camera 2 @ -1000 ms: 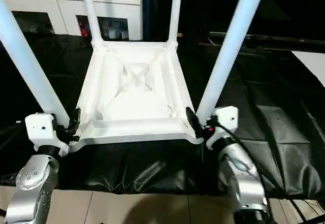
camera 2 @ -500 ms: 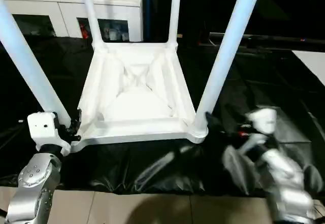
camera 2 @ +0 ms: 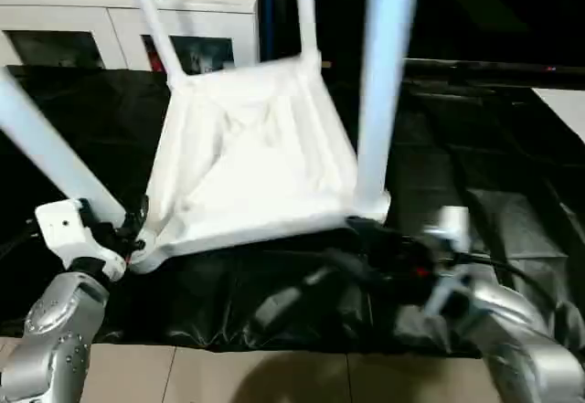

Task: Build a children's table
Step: Flip table

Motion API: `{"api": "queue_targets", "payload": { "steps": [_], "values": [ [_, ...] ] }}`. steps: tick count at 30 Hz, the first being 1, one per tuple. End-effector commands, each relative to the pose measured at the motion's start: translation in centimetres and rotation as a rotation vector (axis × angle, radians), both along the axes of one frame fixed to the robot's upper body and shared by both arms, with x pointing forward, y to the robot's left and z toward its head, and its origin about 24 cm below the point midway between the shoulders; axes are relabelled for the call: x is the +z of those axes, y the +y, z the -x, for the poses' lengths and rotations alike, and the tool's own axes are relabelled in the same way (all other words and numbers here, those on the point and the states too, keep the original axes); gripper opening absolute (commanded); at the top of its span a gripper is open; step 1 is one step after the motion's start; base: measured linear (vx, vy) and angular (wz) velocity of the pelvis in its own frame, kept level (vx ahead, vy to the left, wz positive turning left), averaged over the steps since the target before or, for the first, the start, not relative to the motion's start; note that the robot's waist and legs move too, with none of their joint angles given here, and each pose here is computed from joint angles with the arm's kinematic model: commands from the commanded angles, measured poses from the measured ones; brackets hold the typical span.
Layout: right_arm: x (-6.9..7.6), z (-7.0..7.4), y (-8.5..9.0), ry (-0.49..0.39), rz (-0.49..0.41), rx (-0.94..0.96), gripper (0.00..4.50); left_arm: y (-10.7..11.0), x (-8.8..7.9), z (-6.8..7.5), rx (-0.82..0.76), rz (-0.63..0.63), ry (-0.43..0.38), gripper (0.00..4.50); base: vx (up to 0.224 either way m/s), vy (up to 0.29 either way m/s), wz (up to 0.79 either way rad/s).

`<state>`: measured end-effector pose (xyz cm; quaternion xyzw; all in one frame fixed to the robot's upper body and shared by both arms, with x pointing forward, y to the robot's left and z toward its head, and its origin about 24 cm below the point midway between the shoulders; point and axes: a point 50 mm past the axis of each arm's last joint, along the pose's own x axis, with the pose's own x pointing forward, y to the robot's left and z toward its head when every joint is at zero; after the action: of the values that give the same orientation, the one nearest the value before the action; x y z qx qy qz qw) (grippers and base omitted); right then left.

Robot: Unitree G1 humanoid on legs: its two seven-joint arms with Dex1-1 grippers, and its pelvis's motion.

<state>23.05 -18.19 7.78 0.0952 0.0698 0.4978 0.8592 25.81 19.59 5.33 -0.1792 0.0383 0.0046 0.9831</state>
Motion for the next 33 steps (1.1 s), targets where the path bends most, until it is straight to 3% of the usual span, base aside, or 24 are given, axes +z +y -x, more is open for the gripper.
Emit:
{"api": "queue_targets", "payload": {
  "steps": [1, 3, 6, 7, 9, 12, 18, 24, 29, 33],
  "values": [
    [-1.1, -0.9, 1.2, 0.021, 0.066, -0.032, 3.81, -2.2, -0.9, -0.3, -0.108, 0.131, 0.062, 2.02, 0.000, 0.000, 0.00],
    [-1.8, -1.9, 2.6, 0.038, 0.081, -0.057, 3.81, -2.6, -0.5, -0.4, -0.137, 0.106, 0.050, 2.02, 0.000, 0.000, 0.00],
    [-2.1, -2.3, 3.0, 0.053, 0.076, -0.061, 3.81, -2.8, -0.4, -0.4, -0.148, 0.107, 0.048, 2.02, 0.000, 0.000, 0.00],
    [-2.1, -2.3, 3.0, 0.053, 0.076, -0.061, 4.10, -2.8, -0.4, -0.4, -0.148, 0.107, 0.048, 2.02, 0.000, 0.000, 0.00],
    [-2.4, -3.0, 3.6, 0.101, 0.047, -0.098, 4.20, -3.1, 0.1, -0.4, -0.155, 0.136, 0.044, 2.02, 0.000, 0.000, 0.00],
    [-2.7, -3.4, 4.1, 0.144, 0.021, -0.120, 4.47, -3.3, 0.5, -0.4, -0.158, 0.148, 0.042, 2.02, 0.000, 0.000, 0.00],
    [-3.7, -3.5, 5.0, 0.223, -0.003, -0.159, 4.50, -3.7, 0.8, -0.3, -0.152, 0.166, 0.035, 2.02, 0.000, 0.000, 0.00],
    [-3.5, -3.5, 5.3, 0.220, -0.035, -0.164, 4.50, -3.7, 0.9, -0.4, -0.138, 0.174, 0.035, 2.02, 0.000, 0.000, 0.00],
    [-1.8, -3.7, 5.9, 0.193, -0.219, -0.163, 4.50, -3.8, 1.0, -0.4, -0.136, 0.178, 0.041, 2.02, 0.000, 0.000, 0.00],
    [-2.2, -4.6, 5.8, 0.215, -0.214, -0.257, 4.50, -3.9, 0.9, -0.4, -0.135, 0.179, 0.043, 2.02, 0.000, 0.000, 0.00]
  ]
}}
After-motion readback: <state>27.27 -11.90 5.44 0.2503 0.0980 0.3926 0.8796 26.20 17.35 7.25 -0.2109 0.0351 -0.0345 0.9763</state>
